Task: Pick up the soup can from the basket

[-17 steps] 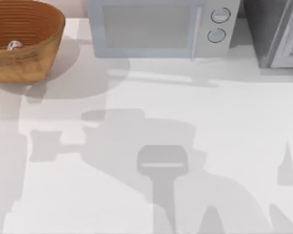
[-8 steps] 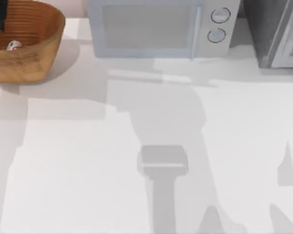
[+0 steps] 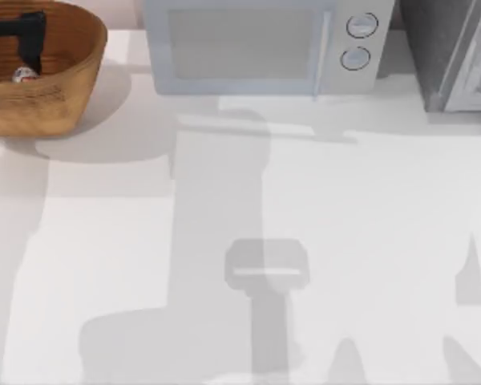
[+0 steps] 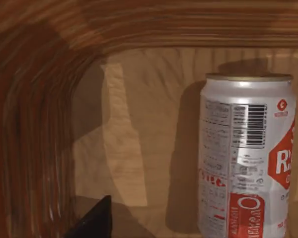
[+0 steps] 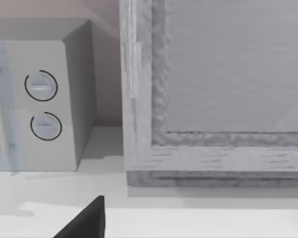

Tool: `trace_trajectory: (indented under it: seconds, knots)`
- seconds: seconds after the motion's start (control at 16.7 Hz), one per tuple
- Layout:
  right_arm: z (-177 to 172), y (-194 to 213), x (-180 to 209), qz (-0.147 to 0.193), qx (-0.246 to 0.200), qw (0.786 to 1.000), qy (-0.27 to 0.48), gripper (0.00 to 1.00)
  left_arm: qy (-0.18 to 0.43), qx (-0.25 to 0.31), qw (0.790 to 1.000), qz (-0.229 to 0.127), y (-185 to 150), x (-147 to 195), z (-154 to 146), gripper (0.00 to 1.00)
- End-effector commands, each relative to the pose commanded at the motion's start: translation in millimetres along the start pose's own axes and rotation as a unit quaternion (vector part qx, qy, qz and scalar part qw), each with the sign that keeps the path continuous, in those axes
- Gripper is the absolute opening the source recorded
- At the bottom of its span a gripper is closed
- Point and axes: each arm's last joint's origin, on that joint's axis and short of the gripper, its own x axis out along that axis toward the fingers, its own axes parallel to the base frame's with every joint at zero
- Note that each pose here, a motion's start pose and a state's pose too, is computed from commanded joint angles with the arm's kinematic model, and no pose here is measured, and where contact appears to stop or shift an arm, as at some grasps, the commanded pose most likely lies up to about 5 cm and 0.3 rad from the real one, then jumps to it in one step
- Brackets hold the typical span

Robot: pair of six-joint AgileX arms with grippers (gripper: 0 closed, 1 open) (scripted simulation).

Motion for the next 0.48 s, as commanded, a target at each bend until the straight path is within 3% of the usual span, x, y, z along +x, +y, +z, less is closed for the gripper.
trace_trajectory:
  seconds: [0.48]
  knots:
    - [0.0, 0.0, 0.0, 0.0, 0.0, 1.0, 0.0, 1.0, 0.0, -0.001, 1.0, -0.001, 1.7, 3.8, 0.5, 1.0]
